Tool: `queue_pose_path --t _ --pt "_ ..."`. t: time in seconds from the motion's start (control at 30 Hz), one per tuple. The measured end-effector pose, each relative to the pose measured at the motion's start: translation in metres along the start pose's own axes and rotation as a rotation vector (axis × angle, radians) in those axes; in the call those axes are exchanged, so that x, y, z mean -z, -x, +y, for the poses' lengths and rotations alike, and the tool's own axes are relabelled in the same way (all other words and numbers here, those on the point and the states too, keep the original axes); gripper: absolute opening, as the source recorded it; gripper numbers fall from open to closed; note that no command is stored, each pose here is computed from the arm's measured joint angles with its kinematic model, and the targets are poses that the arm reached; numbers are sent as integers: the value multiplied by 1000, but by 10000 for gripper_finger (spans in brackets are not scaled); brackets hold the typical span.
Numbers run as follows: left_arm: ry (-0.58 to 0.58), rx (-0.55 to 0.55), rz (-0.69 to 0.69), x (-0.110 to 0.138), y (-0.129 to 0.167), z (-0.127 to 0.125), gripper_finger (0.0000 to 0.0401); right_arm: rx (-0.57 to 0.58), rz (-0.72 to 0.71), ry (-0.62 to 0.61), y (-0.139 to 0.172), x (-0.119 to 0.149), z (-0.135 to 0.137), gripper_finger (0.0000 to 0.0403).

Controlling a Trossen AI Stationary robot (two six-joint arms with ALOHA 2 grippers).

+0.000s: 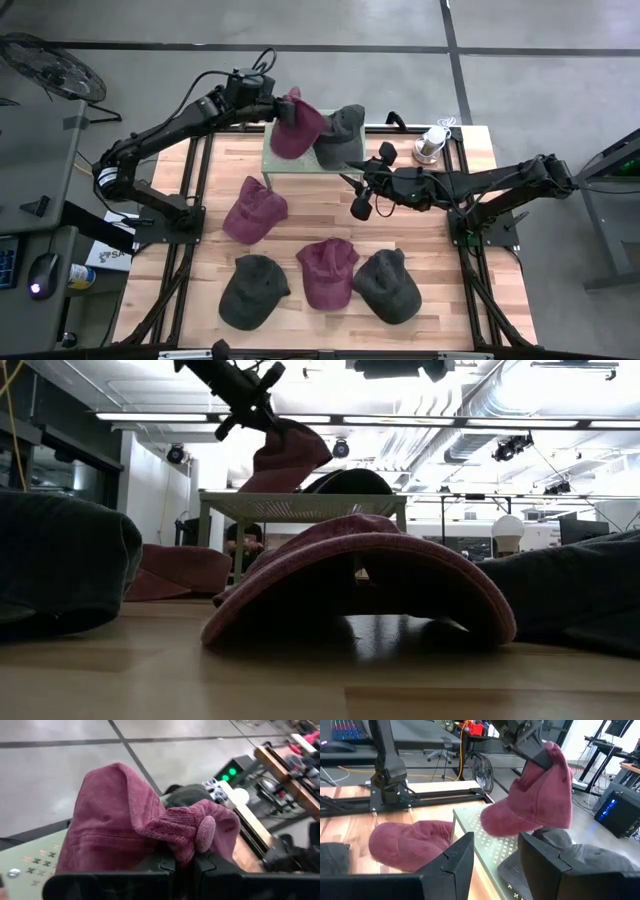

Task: Pick & Place hat
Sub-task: Put the right red cap on the shelf

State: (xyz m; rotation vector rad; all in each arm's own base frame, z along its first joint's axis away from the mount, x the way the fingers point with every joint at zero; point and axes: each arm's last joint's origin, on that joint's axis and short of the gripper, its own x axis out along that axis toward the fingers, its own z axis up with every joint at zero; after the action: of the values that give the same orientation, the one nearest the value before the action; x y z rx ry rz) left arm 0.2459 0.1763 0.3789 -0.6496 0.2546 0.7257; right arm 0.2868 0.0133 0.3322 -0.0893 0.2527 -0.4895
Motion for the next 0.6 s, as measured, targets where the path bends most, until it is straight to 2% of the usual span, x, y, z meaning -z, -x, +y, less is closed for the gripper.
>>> queue_pose_path --t 0.33,0.6 --pt "-73 155 49 -1 11 -6 3 0 57 -10 1 6 0 145" --pt "-130 211 -50 -9 60 -15 3 -39 61 -13 -2 8 2 145"
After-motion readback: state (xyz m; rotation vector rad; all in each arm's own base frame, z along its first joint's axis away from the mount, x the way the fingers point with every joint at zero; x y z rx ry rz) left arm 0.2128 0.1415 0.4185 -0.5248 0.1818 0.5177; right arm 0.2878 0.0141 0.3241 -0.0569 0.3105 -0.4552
